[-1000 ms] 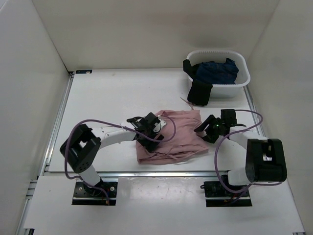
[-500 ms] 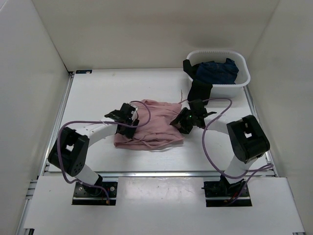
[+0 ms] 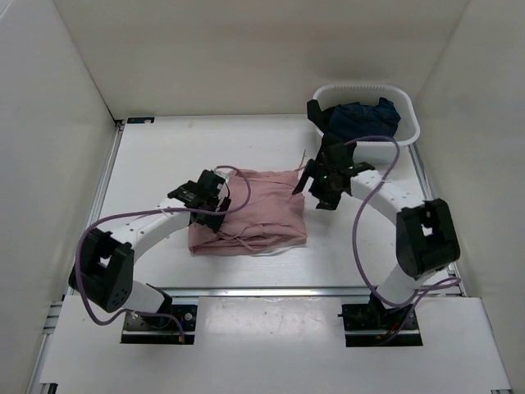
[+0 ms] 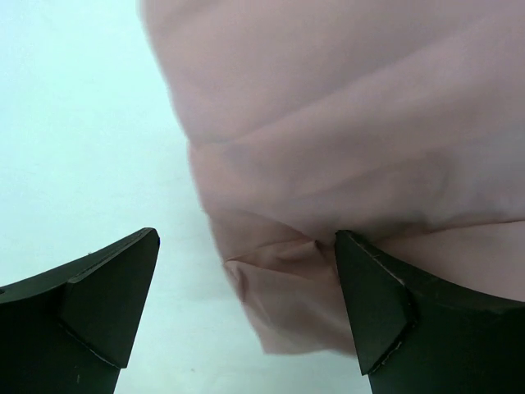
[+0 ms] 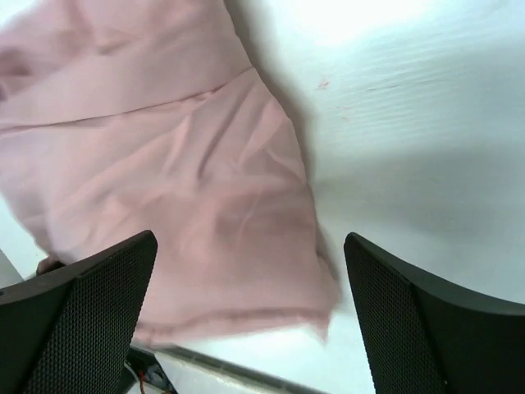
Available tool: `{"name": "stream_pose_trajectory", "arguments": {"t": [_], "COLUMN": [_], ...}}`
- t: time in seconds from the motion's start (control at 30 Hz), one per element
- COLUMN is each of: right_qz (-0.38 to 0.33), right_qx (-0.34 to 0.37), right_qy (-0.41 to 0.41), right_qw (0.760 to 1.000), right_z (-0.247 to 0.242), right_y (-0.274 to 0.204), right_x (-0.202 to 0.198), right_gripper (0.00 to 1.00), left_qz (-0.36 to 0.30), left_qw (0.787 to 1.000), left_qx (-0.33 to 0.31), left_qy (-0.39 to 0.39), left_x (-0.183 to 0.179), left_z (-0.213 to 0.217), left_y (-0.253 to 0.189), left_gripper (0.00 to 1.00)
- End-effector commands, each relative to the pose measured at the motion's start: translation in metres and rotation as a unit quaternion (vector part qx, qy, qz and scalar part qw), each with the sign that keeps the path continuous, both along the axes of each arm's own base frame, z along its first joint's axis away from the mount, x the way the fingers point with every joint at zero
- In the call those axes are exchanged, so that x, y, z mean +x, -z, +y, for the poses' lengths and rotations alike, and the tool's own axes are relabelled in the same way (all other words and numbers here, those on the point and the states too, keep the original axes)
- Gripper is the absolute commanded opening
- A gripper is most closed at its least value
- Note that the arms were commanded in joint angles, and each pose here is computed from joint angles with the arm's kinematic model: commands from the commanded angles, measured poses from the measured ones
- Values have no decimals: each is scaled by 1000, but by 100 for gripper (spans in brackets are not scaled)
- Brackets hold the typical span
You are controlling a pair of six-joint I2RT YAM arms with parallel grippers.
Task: Fold and stack the trousers
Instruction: Fold the trousers
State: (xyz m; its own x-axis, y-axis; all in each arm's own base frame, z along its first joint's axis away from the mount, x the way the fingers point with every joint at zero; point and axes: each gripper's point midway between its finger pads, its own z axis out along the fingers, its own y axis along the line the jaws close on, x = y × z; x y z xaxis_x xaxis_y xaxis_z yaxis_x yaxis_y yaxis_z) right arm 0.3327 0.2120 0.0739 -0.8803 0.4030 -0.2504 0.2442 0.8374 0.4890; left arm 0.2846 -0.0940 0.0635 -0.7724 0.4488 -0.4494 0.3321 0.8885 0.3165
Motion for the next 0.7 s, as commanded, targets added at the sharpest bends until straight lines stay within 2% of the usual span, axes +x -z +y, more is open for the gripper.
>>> {"name": "stream_pose_trajectory", "arguments": {"t": [0.0, 0.07, 0.1, 0.13, 0.17, 0.23, 0.3, 0.33, 0.4, 0.47, 0.53, 0.67], "right_qz": [-47, -18, -18, -46, -31, -46, -68, -80, -86, -91, -72, -53], "right_qx": [-65, -80, -84, -90, -103, -114, -119, -122, -132, -162, -177, -164], "right_qy": [-34, -27, -24, -23, -19, 7, 36, 61, 88, 104, 109, 102], "right_qw": [996, 996, 996, 995, 994, 992, 990, 987, 984, 977, 975, 980], "right_z": [-46, -75, -84, -99, -111, -136, -156, -172, -190, -206, -213, -209], "right_y": [-67, -89, -102, -130, -138, -159, -185, -194, -198, -198, -187, -177], "right_x": [-5, -21, -24, -21, -34, -39, -52, -59, -68, -80, -87, -92], "right_gripper": [99, 99, 99, 99, 99, 99, 99, 99, 99, 99, 99, 99], "left_qz": [-103, -162, -174, -211, -223, -235, -246, -230, -226, -207, -194, -149], "left_qw": [994, 985, 982, 974, 970, 966, 958, 960, 949, 942, 939, 935], "left_qx": [-38, -59, -66, -74, -74, -70, -62, -48, -33, -43, -42, -43], "left_qy": [-10, -24, -24, -47, -58, -84, -135, -155, -217, -261, -281, -319], "left_x": [29, 42, 43, 51, 52, 53, 56, 49, 31, 2, -16, -49], "left_z": [-10, -9, -9, 2, 9, 27, 64, 81, 127, 159, 171, 187], "left_y": [-81, -130, -143, -172, -184, -202, -223, -220, -217, -193, -176, -141], "left_gripper": [100, 100, 100, 100, 100, 100, 100, 100, 100, 100, 100, 100]}}
